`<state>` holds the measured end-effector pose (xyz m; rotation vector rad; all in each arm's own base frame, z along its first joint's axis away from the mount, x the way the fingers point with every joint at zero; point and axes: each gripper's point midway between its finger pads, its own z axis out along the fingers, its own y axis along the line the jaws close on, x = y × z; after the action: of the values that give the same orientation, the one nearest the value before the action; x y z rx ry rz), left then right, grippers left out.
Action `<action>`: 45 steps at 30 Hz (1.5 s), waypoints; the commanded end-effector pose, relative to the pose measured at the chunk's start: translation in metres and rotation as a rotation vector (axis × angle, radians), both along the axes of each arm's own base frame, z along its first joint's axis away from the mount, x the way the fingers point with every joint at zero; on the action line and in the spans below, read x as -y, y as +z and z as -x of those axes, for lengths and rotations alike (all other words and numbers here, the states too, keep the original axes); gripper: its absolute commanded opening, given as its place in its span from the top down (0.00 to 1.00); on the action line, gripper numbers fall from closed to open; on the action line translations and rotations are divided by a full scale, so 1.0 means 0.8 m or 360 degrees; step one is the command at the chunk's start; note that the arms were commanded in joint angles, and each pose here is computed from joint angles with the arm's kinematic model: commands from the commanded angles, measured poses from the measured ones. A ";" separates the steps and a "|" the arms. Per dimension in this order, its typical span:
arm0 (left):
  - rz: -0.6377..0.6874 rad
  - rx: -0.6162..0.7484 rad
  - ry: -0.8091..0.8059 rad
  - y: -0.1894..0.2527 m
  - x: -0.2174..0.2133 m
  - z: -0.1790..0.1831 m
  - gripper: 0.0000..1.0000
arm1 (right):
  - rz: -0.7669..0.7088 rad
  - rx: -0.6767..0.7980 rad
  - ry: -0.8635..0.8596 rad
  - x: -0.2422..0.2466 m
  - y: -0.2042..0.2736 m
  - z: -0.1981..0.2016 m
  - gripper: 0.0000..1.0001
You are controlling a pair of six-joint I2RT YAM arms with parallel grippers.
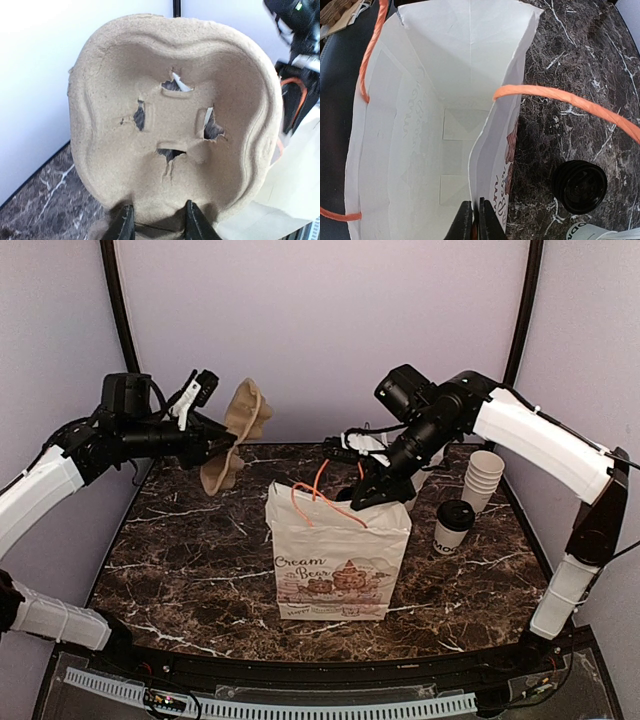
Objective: Pack the takeout coffee
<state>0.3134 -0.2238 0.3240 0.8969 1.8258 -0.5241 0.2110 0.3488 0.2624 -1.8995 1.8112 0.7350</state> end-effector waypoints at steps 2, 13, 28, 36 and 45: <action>0.0502 0.0241 -0.0277 0.121 0.027 0.053 0.70 | -0.0033 0.0056 -0.0034 0.006 0.023 0.006 0.82; 0.0811 0.0322 -0.0639 0.186 0.074 0.107 0.70 | -0.0154 0.0136 -0.0076 0.015 0.070 0.008 0.45; 0.0702 0.0117 -0.1034 0.157 0.151 0.194 0.72 | -0.0394 0.0279 -0.0306 0.126 0.142 -0.019 0.33; 0.0640 0.0029 -0.0993 0.117 0.156 0.191 0.73 | -0.0360 0.0191 -0.0371 0.128 0.117 -0.030 0.33; 0.0687 -0.0111 -0.1065 0.099 0.173 0.191 0.74 | -0.0366 0.0053 -0.0301 0.116 0.096 -0.027 0.32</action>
<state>0.1638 -0.3568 0.4069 1.1733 1.3642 -1.2665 0.2356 0.2501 0.3375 -1.5543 1.8060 0.7387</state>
